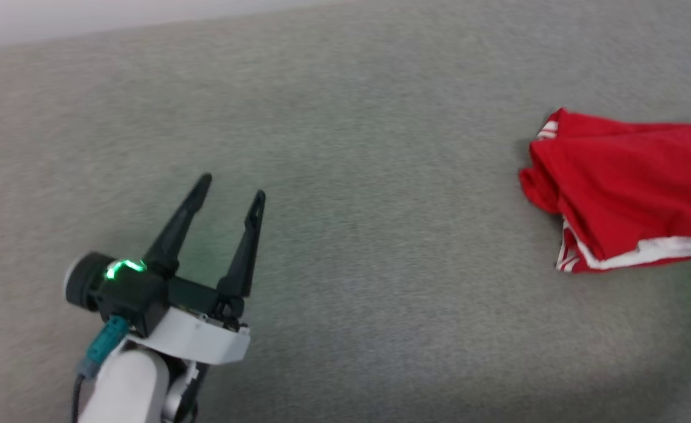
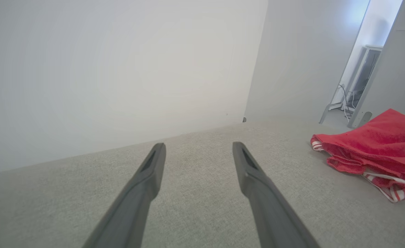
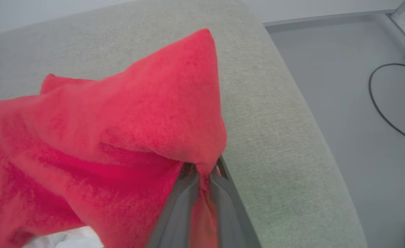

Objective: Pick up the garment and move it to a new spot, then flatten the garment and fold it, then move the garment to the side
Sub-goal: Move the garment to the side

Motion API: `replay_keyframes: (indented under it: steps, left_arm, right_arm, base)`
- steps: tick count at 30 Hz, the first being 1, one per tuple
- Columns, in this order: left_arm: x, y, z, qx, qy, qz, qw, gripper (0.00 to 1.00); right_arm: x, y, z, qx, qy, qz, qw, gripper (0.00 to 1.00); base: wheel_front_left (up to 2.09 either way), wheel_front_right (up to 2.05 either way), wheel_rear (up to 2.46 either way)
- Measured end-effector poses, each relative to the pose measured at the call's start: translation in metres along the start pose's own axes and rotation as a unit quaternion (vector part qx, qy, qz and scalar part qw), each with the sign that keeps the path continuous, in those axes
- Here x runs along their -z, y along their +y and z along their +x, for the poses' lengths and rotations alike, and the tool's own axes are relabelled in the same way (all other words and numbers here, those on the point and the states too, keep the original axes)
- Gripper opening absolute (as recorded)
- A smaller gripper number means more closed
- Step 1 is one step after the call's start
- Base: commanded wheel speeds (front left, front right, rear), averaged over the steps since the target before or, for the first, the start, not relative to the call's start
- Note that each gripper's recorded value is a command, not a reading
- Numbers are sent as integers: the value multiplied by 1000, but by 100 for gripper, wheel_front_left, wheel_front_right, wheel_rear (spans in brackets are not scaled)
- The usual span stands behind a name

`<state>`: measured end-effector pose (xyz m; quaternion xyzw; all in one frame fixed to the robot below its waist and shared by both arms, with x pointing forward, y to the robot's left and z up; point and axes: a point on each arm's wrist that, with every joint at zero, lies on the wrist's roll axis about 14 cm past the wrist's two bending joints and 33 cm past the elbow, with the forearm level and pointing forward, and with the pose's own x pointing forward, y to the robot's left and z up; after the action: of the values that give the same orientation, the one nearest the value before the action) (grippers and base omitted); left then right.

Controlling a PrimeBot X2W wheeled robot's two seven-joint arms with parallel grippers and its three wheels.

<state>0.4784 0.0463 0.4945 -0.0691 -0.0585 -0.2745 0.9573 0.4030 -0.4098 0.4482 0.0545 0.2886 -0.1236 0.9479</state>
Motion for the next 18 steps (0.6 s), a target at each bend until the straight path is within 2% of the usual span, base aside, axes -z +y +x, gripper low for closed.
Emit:
replay_keyframes:
  steps: [8, 14, 18]
  left_arm:
    - [9, -17, 41, 74, -13, 18, 997, 100]
    - [14, -18, 67, 100, -31, 23, 994, 100]
    - [18, -15, 79, 109, -41, 27, 993, 100]
  right_arm:
    - [-28, -47, 1, 77, -49, -15, 996, 0]
    - [-31, -74, 11, 128, -54, -38, 990, 0]
    - [-47, -93, 15, 168, -84, -48, 981, 0]
  base:
    - [0, 0, 0]
    - [0, 0, 0]
    - [0, 0, 0]
